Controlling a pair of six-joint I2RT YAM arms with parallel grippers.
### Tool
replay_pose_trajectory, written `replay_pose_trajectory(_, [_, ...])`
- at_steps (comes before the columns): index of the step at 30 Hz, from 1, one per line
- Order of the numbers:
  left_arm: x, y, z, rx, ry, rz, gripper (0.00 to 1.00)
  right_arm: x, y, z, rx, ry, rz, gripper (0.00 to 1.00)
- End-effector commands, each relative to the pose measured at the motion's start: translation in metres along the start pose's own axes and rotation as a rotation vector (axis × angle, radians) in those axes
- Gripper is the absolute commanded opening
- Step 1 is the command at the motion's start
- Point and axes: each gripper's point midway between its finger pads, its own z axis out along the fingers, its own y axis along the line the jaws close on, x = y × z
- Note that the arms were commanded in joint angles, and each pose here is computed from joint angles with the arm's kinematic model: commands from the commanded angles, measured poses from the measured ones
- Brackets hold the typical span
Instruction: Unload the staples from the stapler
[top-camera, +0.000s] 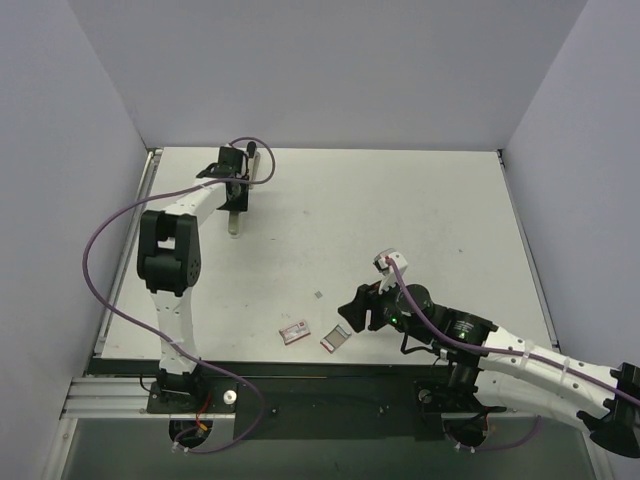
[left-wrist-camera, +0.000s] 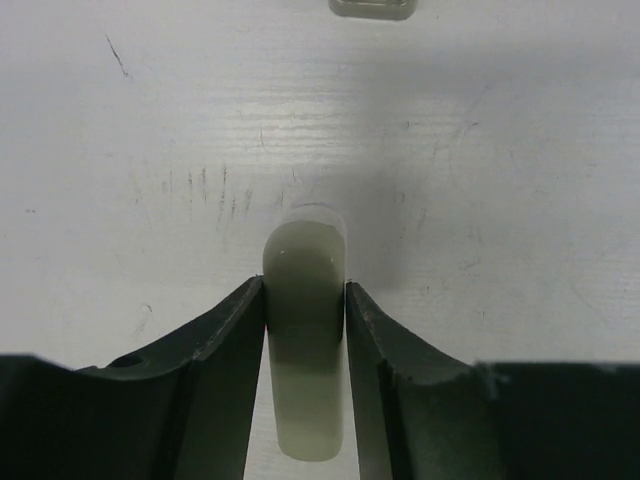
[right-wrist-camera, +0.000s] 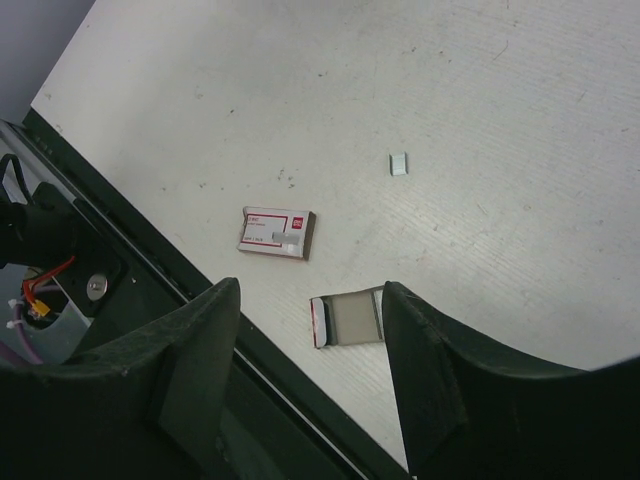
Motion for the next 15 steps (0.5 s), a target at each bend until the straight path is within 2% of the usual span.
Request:
replay_pose_trajectory(1, [-0.001, -0.003, -0.020, 0.044, -0.004, -0.018, 0.52, -0.005, 0.005, -0.005, -0.018, -0.020, 0.008, 0.57])
replay_pose_trajectory(5, [-0.013, -0.001, -0.036, 0.051, -0.062, -0.032, 0.73, -0.007, 0.005, -0.009, -0.019, -0.028, 0.013, 0.63])
replay_pose_trajectory(6, [-0.017, -0.001, -0.040, 0.052, -0.074, -0.039, 0.83, -0.008, 0.005, -0.009, -0.018, -0.032, 0.016, 0.65])
replay_pose_trajectory(15, [-0.063, -0.003, -0.072, 0.100, -0.224, -0.121, 0.88, -0.010, 0.004, -0.009, -0.012, -0.030, 0.006, 0.69])
